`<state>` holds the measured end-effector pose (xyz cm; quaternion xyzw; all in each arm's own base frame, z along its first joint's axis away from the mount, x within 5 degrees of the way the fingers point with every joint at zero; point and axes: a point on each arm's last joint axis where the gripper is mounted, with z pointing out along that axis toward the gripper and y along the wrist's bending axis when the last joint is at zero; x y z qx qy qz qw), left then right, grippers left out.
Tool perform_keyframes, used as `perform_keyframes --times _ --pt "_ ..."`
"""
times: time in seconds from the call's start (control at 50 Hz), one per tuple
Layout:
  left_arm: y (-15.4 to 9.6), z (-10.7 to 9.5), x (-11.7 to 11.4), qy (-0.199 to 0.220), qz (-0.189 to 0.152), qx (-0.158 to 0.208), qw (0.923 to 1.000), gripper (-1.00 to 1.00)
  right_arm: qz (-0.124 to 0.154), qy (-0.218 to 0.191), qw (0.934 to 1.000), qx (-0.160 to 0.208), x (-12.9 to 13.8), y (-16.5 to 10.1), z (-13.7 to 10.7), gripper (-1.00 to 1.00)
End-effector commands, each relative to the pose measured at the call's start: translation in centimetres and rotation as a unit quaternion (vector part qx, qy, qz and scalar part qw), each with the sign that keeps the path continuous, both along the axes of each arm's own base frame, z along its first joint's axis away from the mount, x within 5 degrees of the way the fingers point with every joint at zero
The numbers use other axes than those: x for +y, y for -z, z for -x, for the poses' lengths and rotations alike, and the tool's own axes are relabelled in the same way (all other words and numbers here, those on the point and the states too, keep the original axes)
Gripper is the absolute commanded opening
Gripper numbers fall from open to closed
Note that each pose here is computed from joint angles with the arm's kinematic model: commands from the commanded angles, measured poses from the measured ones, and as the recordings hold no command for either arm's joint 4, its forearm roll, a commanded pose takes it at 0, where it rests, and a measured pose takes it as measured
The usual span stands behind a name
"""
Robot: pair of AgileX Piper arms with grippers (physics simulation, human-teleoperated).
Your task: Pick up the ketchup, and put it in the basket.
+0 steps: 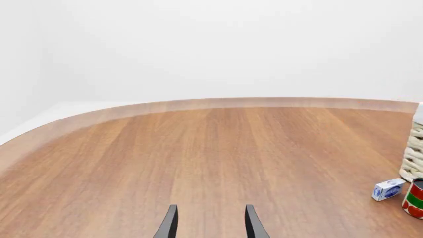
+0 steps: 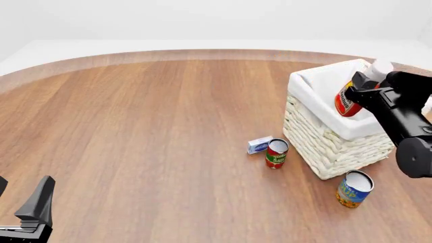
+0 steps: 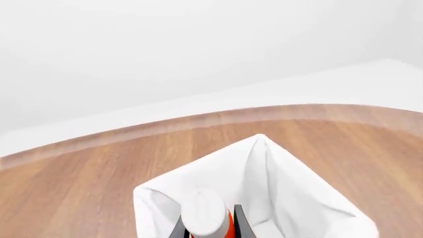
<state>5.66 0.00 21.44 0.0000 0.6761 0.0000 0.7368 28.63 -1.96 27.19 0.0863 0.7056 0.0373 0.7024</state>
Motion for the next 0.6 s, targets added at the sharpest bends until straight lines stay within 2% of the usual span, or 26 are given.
perform_keyframes --times 0.02,0.54,0.56,0.6 --pt "0.00 0.00 0.00 0.000 0.000 0.000 1.0000 1.00 -0.006 0.001 1.0000 0.001 -0.05 0.20 -0.32 -1.00" --pt "0.00 0.00 0.00 0.000 0.000 0.000 1.0000 1.00 -0.002 -0.005 1.0000 0.006 0.27 0.22 -0.63 -1.00" --pt "0.00 0.00 0.00 0.000 0.000 0.000 1.0000 1.00 -0.002 -0.006 1.0000 0.007 0.30 0.27 -0.67 1.00" --pt "0.00 0.00 0.00 0.000 0.000 0.000 1.0000 1.00 -0.002 -0.007 0.9999 0.007 0.34 0.18 -0.70 1.00"
